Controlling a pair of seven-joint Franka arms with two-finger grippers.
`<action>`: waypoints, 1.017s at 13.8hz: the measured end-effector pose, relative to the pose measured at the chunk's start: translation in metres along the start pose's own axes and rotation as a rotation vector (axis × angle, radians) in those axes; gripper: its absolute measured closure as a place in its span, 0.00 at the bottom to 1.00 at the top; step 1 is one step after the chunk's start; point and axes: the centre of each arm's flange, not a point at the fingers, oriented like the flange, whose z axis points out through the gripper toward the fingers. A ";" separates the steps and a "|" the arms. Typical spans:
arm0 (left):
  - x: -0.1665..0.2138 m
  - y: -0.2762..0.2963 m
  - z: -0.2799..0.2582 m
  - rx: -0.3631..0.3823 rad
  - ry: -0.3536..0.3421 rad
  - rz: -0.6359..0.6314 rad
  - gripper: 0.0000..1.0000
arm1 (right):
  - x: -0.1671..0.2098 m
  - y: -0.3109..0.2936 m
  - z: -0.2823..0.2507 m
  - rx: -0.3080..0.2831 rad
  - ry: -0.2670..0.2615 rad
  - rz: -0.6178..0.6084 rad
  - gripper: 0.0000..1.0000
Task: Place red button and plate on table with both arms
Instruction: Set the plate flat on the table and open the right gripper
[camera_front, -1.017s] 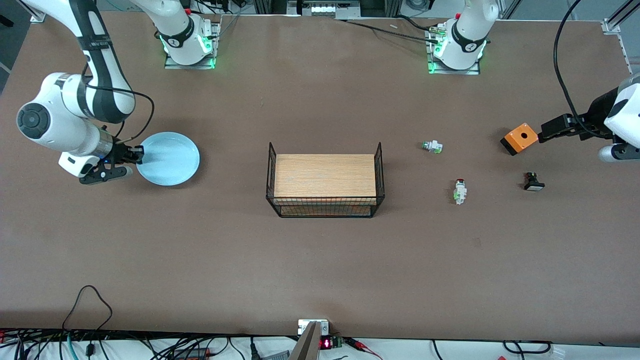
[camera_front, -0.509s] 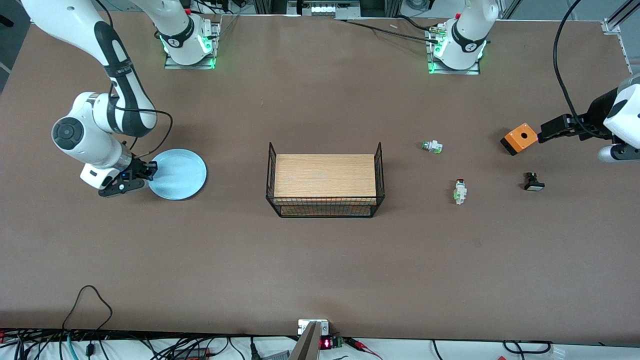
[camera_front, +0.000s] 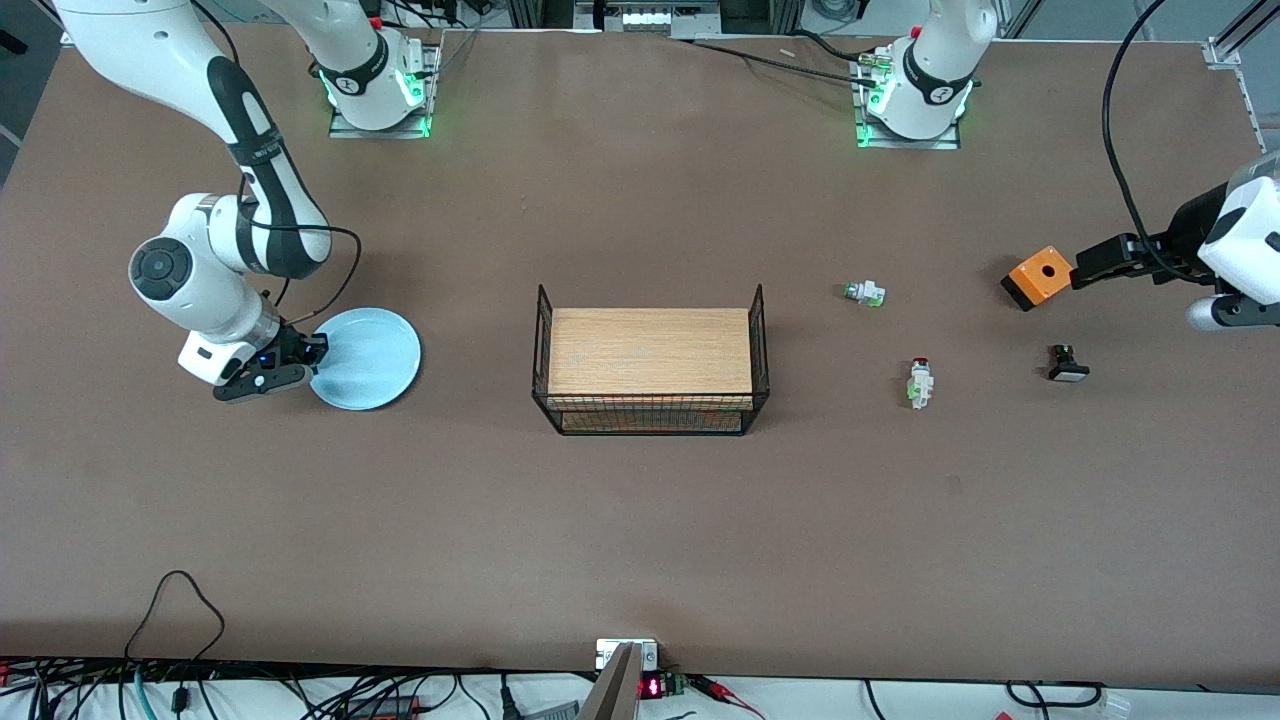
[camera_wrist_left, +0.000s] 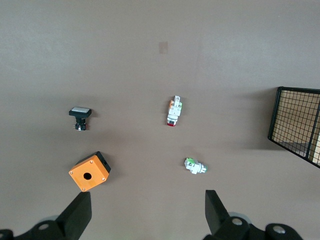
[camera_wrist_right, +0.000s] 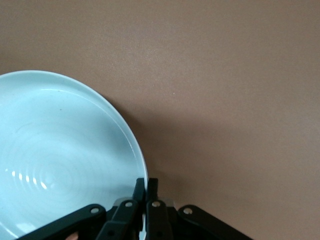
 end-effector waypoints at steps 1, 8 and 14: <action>0.000 0.000 0.000 0.000 0.000 0.000 0.00 | 0.000 0.000 0.003 -0.003 0.004 -0.001 0.97; 0.000 0.000 0.000 0.000 0.000 0.000 0.00 | 0.004 -0.002 0.007 -0.011 0.023 -0.007 0.90; 0.000 0.000 0.000 0.000 0.000 0.000 0.00 | 0.006 -0.003 0.009 -0.014 0.032 -0.017 0.30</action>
